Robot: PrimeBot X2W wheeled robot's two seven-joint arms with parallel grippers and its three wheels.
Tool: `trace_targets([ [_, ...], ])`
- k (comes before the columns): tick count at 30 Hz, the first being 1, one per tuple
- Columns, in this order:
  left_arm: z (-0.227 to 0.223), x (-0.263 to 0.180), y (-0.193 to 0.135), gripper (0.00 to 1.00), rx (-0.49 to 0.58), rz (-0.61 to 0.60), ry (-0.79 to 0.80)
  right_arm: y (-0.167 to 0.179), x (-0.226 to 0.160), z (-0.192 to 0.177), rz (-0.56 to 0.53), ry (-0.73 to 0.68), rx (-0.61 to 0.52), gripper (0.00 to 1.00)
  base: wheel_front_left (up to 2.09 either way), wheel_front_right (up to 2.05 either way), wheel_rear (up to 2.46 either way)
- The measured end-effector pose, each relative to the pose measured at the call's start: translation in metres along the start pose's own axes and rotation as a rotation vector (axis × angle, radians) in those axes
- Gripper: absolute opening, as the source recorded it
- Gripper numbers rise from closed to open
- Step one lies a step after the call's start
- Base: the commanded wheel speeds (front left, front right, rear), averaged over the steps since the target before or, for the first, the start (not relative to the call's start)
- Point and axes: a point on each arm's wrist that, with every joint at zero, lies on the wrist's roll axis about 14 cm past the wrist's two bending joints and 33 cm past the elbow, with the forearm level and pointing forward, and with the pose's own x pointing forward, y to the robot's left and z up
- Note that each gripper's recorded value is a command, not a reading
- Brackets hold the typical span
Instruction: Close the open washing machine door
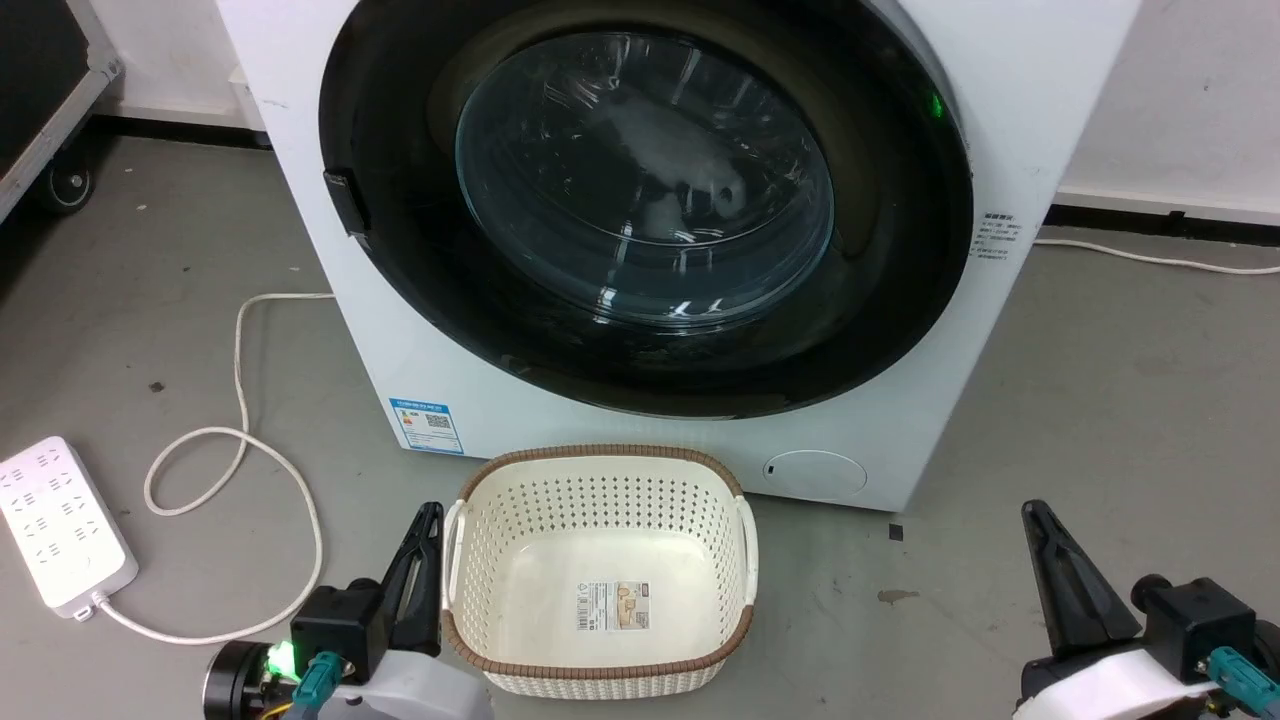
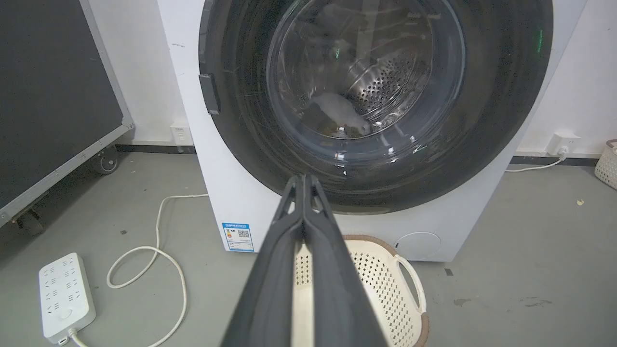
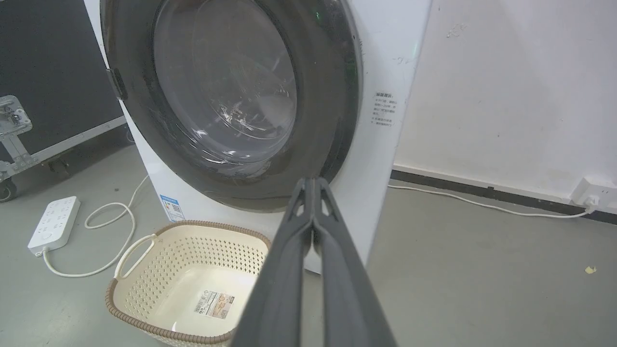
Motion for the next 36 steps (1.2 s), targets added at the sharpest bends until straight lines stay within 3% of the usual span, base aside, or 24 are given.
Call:
trace_targets([
  [36,0.004,0.000,0.013,0.00,0.025,0.041,0.028,0.013,0.002,-0.001,0.035,0.044,-0.011,0.00,0.00,0.00,0.00],
])
